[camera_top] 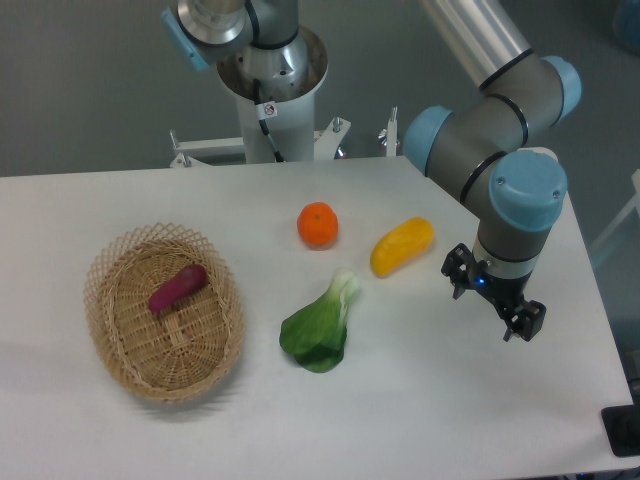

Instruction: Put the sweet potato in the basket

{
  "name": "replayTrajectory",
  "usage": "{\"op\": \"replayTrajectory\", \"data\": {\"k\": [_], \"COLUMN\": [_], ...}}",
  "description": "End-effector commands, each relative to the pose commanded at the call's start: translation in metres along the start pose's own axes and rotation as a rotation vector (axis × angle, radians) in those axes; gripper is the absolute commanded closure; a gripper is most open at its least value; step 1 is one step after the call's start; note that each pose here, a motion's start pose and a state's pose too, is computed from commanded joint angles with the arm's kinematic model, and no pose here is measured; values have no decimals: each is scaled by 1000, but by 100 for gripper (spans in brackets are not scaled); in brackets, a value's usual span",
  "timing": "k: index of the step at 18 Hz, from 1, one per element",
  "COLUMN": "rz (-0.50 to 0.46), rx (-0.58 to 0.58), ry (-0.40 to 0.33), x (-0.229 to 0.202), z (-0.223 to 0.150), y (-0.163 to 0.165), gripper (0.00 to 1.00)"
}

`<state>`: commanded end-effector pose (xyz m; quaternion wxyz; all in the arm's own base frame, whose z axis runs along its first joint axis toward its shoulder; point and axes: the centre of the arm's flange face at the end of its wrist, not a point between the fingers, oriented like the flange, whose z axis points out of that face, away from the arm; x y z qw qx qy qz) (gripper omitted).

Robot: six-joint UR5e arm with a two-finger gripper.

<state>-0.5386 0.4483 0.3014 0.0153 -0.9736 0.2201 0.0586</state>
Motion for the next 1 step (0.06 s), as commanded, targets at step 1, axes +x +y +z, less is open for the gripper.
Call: {"op": "replayTrajectory", "data": {"k": [1], "rz": [0], "rx": [0], "ry": [0], "x": [0], "z": [1], "y": [0], "gripper": [0]}}
